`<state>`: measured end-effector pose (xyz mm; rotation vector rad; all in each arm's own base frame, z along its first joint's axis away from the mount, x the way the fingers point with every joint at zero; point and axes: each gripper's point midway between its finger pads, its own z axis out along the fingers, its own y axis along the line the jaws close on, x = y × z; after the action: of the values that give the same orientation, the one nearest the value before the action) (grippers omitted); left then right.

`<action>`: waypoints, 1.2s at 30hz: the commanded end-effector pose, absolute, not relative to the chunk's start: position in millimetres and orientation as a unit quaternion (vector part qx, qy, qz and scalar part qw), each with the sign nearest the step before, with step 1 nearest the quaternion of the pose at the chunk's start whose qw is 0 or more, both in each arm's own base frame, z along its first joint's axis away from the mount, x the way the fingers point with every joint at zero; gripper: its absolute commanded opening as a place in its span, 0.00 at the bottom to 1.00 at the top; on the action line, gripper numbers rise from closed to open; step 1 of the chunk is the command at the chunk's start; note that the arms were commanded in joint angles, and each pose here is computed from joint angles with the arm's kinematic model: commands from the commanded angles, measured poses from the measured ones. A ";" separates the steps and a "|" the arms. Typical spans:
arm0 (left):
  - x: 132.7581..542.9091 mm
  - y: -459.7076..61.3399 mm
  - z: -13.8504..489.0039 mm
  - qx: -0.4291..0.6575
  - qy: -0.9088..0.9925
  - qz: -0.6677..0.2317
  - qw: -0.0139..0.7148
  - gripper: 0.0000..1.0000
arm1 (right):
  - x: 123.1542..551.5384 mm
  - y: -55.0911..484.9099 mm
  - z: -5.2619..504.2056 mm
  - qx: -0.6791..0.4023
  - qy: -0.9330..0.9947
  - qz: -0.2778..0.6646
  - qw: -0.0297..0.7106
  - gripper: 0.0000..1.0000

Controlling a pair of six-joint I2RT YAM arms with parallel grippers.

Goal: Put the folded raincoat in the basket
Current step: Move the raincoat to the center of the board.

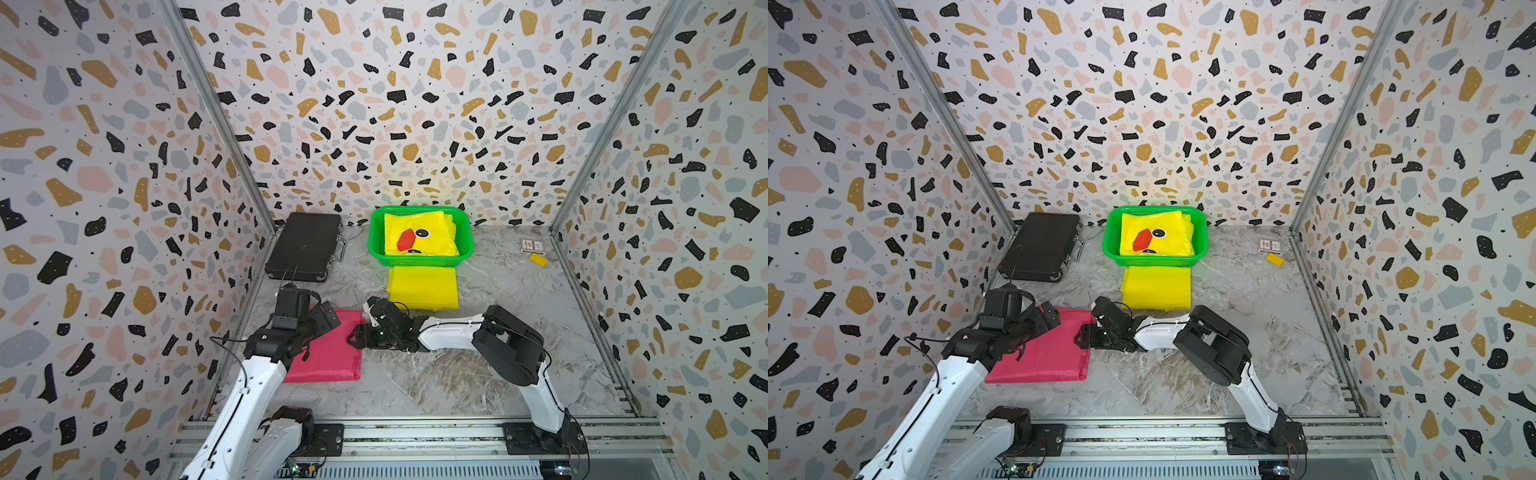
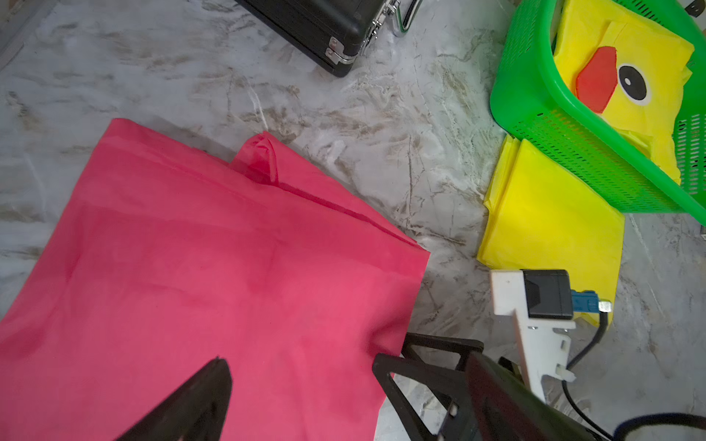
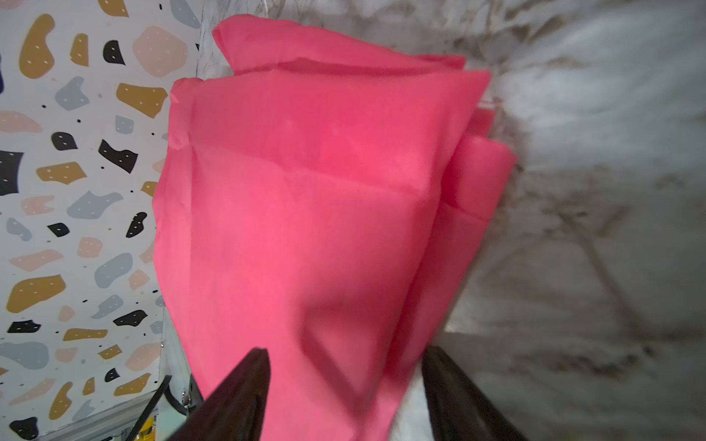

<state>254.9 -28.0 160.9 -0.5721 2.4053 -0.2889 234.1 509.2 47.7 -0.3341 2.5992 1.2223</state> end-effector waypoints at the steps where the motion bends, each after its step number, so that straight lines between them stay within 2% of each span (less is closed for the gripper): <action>1: 258.7 -31.1 174.3 -0.207 0.909 -0.124 0.339 1.00 | 220.3 483.3 -6.9 -0.096 0.932 0.343 0.075 0.62; 6: 259.7 -33.1 174.8 -0.204 0.909 -0.130 0.340 1.00 | 220.0 479.1 -7.6 -0.103 0.933 0.335 0.081 0.44; 12: 263.8 -45.0 175.0 -0.189 0.907 -0.162 0.341 1.00 | 219.2 475.4 -1.3 -0.130 0.932 0.326 0.089 0.01; 15: 264.8 -47.1 174.7 -0.187 0.907 -0.167 0.339 1.00 | 219.6 464.1 3.8 -0.148 0.937 0.301 0.100 0.00; 21: 265.4 -53.1 169.3 -0.182 0.911 -0.179 0.325 1.00 | 212.6 405.2 7.8 -0.160 0.951 0.243 0.104 0.00; 26: 266.0 -61.1 166.3 -0.177 0.911 -0.199 0.314 1.00 | 211.8 339.4 15.6 -0.161 0.959 0.203 0.112 0.00; 33: 266.8 -75.8 147.1 -0.178 0.912 -0.235 0.283 1.00 | 199.6 234.3 18.1 -0.188 0.973 0.061 0.119 0.00; 36: 265.7 -85.8 144.1 -0.169 0.914 -0.256 0.264 1.00 | 196.0 202.8 20.7 -0.170 0.977 0.048 0.121 0.00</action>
<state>261.3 -73.1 140.6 -0.4891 2.4873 -0.5977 207.4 251.2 26.4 -0.4575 2.8042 0.3527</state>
